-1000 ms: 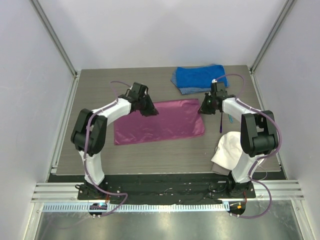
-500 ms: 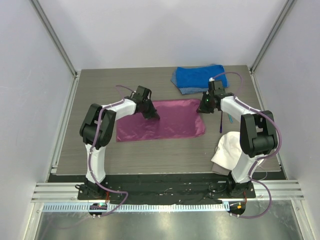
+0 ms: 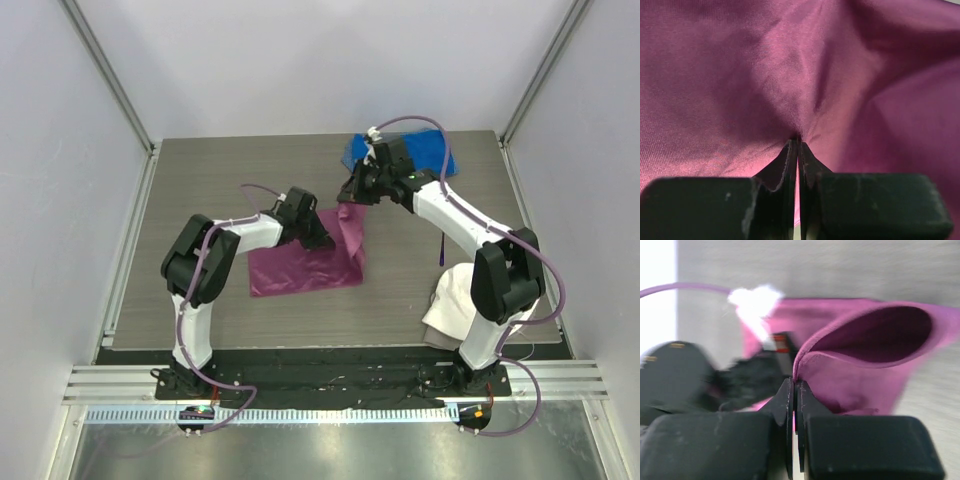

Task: Fold the napkin into a case and place the utensils inside
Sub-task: Fold the rectangle-folded napkin at the center of the board.

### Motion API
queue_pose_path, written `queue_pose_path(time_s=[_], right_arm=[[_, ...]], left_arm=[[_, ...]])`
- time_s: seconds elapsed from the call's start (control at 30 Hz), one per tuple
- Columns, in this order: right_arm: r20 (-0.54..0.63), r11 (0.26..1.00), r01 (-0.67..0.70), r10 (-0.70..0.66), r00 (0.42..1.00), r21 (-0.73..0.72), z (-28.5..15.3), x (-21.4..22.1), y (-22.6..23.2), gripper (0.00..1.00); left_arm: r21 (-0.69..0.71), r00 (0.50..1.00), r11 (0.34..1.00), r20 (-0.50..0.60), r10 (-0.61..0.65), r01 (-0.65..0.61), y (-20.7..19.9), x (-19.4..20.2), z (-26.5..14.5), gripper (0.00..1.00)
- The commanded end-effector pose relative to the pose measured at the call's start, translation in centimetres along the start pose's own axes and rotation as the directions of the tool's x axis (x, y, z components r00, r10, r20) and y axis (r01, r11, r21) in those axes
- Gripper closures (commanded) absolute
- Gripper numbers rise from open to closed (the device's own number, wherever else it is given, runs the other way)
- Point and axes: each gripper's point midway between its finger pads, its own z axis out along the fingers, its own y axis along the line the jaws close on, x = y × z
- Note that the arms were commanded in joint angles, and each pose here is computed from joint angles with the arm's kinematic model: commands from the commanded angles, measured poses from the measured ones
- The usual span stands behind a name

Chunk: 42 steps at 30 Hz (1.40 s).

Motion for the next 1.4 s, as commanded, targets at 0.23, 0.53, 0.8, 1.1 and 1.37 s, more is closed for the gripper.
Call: queue_pose_path(time_s=[0.23, 0.53, 0.8, 1.1, 1.37], right_arm=[[-0.069, 0.986, -0.009, -0.003, 0.998, -0.165, -0.2, 2.3, 4.8, 0.99], [-0.114, 0.980, 0.010, -0.033, 0.993, -0.197, 0.2, 4.3, 5.4, 0.99], [-0.189, 0.962, 0.013, -0.066, 0.980, -0.272, 1.9, 7.1, 8.6, 0.99], [-0.268, 0.922, -0.095, -0.010, 0.963, -0.376, 4.6, 10.0, 13.6, 0.99], [-0.348, 0.900, -0.213, 0.074, 0.934, -0.381, 7.3, 12.5, 13.9, 0.99]], left_arm=[[-0.020, 0.998, 0.999, 0.054, -0.027, 0.029, 0.8, 0.2, -5.9, 0.90], [-0.177, 0.993, 0.984, 0.113, 0.010, 0.010, 7.6, 0.0, -10.7, 0.90], [-0.279, 0.989, 0.960, 0.145, 0.008, 0.033, 13.2, 2.1, -12.0, 0.91], [-0.266, 0.989, 0.960, 0.138, -0.052, 0.087, 15.3, 4.7, -11.5, 0.92], [-0.185, 0.975, 0.975, 0.207, -0.084, 0.123, 13.8, 4.6, -13.4, 0.92]])
